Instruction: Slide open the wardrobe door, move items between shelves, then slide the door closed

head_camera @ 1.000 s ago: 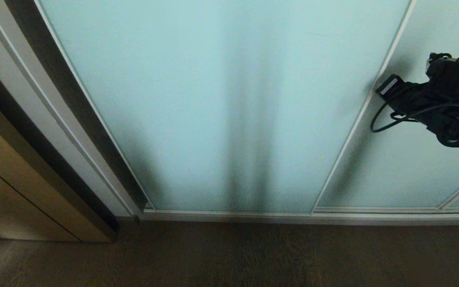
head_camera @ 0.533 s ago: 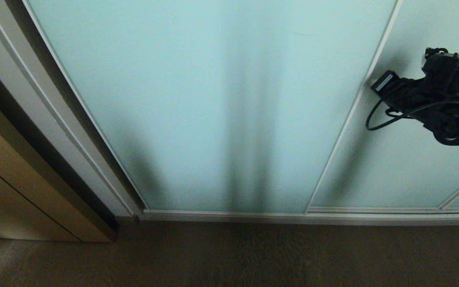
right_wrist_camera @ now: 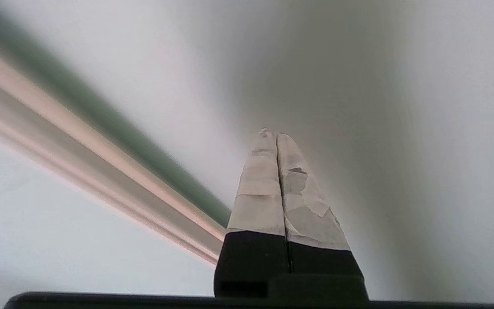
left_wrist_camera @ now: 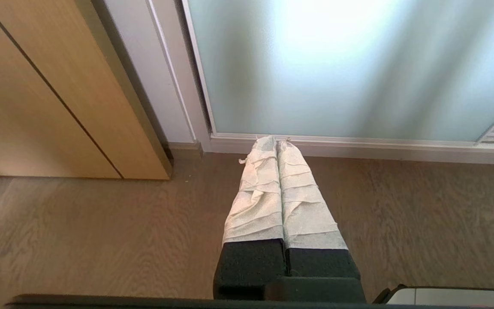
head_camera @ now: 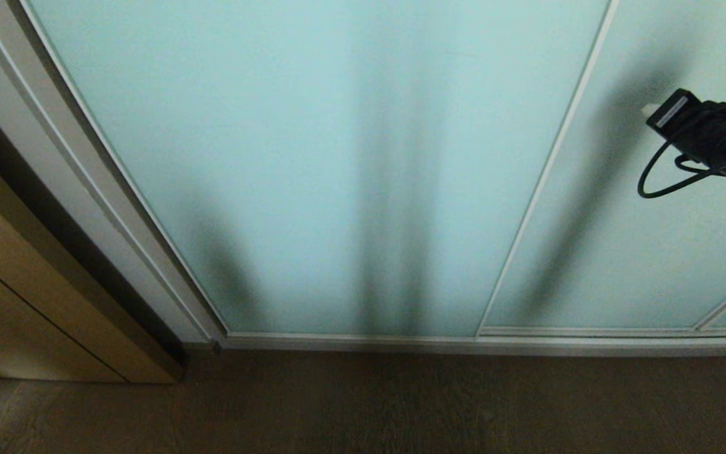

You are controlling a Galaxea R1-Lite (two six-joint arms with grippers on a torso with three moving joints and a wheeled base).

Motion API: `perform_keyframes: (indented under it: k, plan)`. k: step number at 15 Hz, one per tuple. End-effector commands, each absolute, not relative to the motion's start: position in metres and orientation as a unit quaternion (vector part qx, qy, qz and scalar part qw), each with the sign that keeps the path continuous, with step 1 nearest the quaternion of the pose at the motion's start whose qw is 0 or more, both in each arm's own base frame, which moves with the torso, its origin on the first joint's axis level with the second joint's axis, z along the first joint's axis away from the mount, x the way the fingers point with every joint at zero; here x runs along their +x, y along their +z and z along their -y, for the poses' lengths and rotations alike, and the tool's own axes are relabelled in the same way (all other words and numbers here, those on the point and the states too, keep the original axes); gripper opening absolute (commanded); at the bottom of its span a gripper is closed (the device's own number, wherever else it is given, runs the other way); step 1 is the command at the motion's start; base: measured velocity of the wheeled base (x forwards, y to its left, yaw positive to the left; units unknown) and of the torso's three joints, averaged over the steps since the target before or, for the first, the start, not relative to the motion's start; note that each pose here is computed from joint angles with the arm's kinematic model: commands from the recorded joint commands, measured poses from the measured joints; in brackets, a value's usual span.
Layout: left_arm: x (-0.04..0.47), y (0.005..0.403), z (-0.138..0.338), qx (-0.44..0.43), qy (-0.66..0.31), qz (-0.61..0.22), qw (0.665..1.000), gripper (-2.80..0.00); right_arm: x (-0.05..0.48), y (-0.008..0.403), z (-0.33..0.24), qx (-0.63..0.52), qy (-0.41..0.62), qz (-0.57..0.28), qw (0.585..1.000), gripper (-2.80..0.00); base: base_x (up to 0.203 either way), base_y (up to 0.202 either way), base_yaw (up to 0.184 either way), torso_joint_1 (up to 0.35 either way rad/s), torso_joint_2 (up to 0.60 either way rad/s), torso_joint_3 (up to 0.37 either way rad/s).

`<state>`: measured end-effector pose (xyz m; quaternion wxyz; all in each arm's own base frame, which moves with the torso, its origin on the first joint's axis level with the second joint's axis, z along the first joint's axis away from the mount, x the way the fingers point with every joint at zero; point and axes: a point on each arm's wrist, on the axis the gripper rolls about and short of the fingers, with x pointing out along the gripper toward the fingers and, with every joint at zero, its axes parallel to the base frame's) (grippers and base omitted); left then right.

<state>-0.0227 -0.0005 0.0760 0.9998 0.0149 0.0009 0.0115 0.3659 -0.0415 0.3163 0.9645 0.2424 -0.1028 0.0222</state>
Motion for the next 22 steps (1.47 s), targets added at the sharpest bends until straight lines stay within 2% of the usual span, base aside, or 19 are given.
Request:
perform_keyframes:
  k: [1,3,5,8,13,16,18,22]
  plan:
    - [-0.023,0.076,0.001,0.015,0.011,-0.001,1.0,-2.8,0.305,0.356,0.04,0.171,0.019,0.154,0.973,-2.8,0.0,0.0,0.0,0.0,0.0,0.0]
    - [-0.023,0.076,0.001,0.015,0.011,-0.001,1.0,-2.8,0.253,0.371,0.034,0.097,0.012,0.18,0.979,-2.8,0.0,0.0,0.0,0.0,0.0,0.0]
    - [-0.023,0.076,0.001,0.015,0.011,-0.002,1.0,-2.8,0.196,0.366,0.025,0.036,0.005,0.19,0.981,-2.8,0.0,0.0,0.0,0.0,0.0,0.0]
    - [-0.023,0.076,0.001,0.015,0.011,-0.001,1.0,-2.8,0.12,0.301,0.012,-0.016,0.005,0.137,0.99,-2.8,0.0,0.0,0.0,0.0,0.0,0.0]
    - [-0.023,0.076,0.001,0.015,0.011,-0.002,1.0,-2.8,0.007,0.21,-0.002,-0.051,0.006,0.104,0.993,-2.8,0.0,0.0,0.0,0.0,0.0,0.0]
    - [-0.023,0.076,0.001,0.015,0.011,-0.002,1.0,-2.8,-0.008,0.15,-0.004,-0.038,0.006,0.01,0.999,-2.8,0.0,0.0,0.0,0.0,0.0,0.0]
    - [-0.023,0.076,0.001,0.015,0.011,-0.001,1.0,-2.8,-0.007,0.13,-0.003,0.001,0.025,-0.048,0.999,-2.8,0.0,0.0,0.0,0.0,0.0,0.0]
    - [-0.023,0.076,0.001,0.015,0.011,-0.001,1.0,-2.8,-0.029,0.098,-0.003,-0.003,0.053,-0.006,0.999,-2.8,0.0,0.0,0.0,0.0,0.0,0.0]
